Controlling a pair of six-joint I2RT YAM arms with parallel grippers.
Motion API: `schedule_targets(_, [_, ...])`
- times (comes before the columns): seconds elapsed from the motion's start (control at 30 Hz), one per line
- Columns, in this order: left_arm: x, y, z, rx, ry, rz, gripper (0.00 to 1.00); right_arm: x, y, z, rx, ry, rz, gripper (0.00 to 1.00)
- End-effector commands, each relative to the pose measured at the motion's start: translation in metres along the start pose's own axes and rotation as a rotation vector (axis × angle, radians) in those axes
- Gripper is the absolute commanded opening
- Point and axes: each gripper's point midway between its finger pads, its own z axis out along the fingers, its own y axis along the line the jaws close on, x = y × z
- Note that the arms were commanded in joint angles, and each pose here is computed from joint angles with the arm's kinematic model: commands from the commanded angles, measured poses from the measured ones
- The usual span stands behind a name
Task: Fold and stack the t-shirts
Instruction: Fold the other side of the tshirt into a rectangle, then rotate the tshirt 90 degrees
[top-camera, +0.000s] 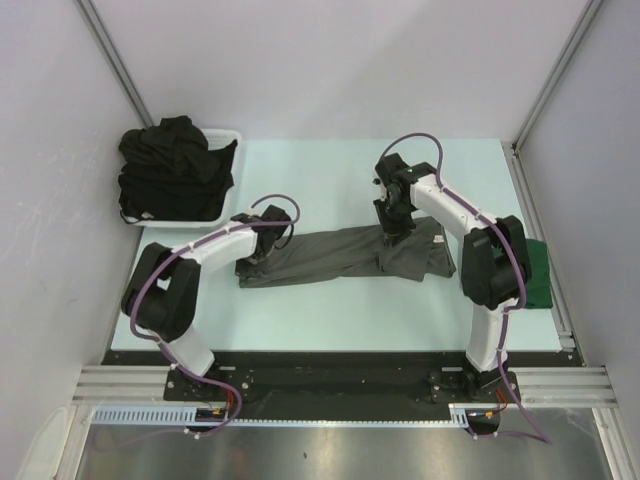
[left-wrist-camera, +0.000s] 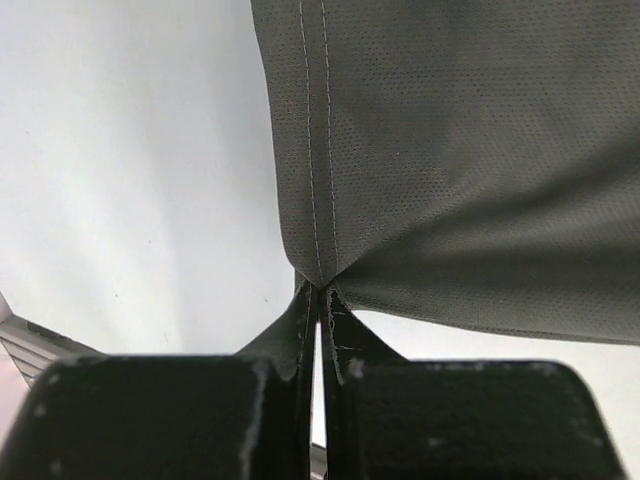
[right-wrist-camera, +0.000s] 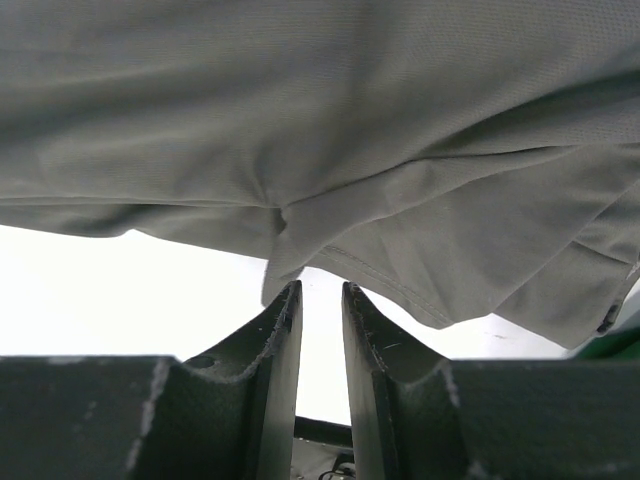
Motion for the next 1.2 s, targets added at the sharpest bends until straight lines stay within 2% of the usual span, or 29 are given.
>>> schedule_targets(0.0, [-0.007, 0.008, 0.009, -0.058, -0.016, 0.007, 0.05, -0.008, -0.008, -0.016, 0.004, -0.064, 0.003, 0.28])
schedule_targets(0.03, [-0.004, 0.007, 0.014, -0.068, -0.001, 0.017, 0.13, -0.008, -0.009, -0.016, 0.005, -0.063, 0.005, 0.28])
schedule_targets(0.1, [-0.004, 0.006, 0.018, -0.078, 0.006, 0.02, 0.22, -0.008, -0.008, -0.016, 0.002, -0.062, 0.006, 0.28])
schedule_targets(0.23, [-0.005, 0.003, 0.022, -0.082, 0.016, 0.015, 0.51, -0.008, -0.008, -0.017, 0.002, -0.065, 0.005, 0.28])
schedule_targets(0.3, [-0.008, 0.001, 0.019, -0.069, 0.01, 0.007, 0.57, -0.01, -0.008, -0.017, 0.004, -0.072, 0.004, 0.28])
schedule_targets(0.53, [-0.028, -0.003, -0.005, -0.001, -0.035, -0.034, 0.58, -0.013, -0.007, -0.008, 0.013, -0.061, 0.001, 0.28])
schedule_targets(0.7, [-0.061, -0.014, -0.029, 0.077, -0.095, -0.04, 0.56, -0.011, -0.007, 0.005, 0.028, -0.039, -0.011, 0.28])
schedule_targets(0.87, [-0.093, -0.031, -0.05, 0.18, -0.164, -0.042, 0.53, -0.023, -0.039, 0.014, 0.156, -0.056, 0.028, 0.27])
schedule_targets(1.0, [-0.109, -0.044, -0.054, 0.218, -0.176, -0.03, 0.5, -0.027, -0.063, 0.031, 0.222, -0.032, 0.071, 0.27])
schedule_targets(1.17, [-0.13, -0.055, -0.062, 0.251, -0.202, 0.002, 0.49, -0.034, -0.087, 0.027, 0.272, -0.057, 0.125, 0.28])
